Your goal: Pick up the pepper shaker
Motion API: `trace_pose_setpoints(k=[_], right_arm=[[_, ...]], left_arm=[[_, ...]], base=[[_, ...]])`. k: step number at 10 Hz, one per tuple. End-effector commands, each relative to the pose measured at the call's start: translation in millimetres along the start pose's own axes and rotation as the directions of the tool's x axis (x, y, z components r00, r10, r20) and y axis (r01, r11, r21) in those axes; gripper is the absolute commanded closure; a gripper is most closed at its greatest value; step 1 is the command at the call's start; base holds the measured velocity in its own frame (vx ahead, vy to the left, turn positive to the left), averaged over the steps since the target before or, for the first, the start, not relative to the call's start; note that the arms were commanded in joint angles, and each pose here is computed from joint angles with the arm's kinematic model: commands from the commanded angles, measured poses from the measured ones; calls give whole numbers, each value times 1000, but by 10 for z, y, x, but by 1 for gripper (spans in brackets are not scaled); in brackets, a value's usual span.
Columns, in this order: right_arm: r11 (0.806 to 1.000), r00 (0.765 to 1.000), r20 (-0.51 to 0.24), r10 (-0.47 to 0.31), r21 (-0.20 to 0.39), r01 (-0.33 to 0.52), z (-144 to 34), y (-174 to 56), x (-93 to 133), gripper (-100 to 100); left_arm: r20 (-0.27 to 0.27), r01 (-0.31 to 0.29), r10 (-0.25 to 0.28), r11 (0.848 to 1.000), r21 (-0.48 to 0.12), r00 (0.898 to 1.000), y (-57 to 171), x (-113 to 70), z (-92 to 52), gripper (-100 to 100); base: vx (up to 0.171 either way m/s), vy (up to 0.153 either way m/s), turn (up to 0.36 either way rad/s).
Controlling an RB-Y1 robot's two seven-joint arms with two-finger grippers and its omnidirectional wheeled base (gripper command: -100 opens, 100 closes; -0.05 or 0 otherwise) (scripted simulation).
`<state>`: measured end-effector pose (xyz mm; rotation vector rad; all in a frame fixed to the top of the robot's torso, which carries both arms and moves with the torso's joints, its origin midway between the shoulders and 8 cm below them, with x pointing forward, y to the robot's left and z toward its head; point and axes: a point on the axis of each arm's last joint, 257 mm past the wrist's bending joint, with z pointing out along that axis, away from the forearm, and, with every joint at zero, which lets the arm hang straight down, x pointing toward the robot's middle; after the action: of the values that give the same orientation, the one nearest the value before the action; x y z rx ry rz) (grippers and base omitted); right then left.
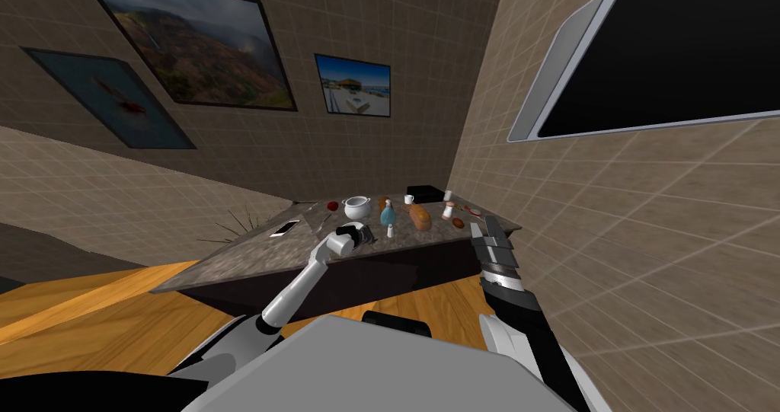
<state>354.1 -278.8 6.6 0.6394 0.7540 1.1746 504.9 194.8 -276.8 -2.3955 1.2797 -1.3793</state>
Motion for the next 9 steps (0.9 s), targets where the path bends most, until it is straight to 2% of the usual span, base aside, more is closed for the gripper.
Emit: trace_pose_setpoints(k=[1, 3, 4, 6, 7, 8, 9], right_arm=[[1000, 1000, 0, 0, 0, 0, 0, 0, 0, 0], [1000, 1000, 0, 0, 0, 0, 0, 0, 0, 0], [1000, 1000, 0, 0, 0, 0, 0, 0, 0, 0], [1000, 1000, 0, 0, 0, 0, 0, 0, 0, 0], [1000, 1000, 0, 0, 0, 0, 0, 0, 0, 0], [1000, 1000, 0, 0, 0, 0, 0, 0, 0, 0], [1000, 1000, 0, 0, 0, 0, 0, 0, 0, 0]], left_arm=[[27, 47, -47, 999, -24, 999, -44, -24, 5, -100], [65, 48, -45, 997, -52, 997, 33, -119, -2, -100], [83, 88, -82, 994, -66, 993, -16, -126, -9, -100], [111, 90, -80, 992, -84, 991, 38, -192, -20, -100], [135, 128, -114, 987, -98, 984, -1, -210, -36, -100], [156, 130, -112, 985, -112, 981, 40, -260, -48, -100], [172, 166, -144, 979, -118, 974, -13, -257, -65, -100]], base=[[13, -32, -53], [15, -22, -12], [10, -25, -63], [8, -15, -20], [13, -23, -76], [15, -21, -46], [20, -27, -88]])
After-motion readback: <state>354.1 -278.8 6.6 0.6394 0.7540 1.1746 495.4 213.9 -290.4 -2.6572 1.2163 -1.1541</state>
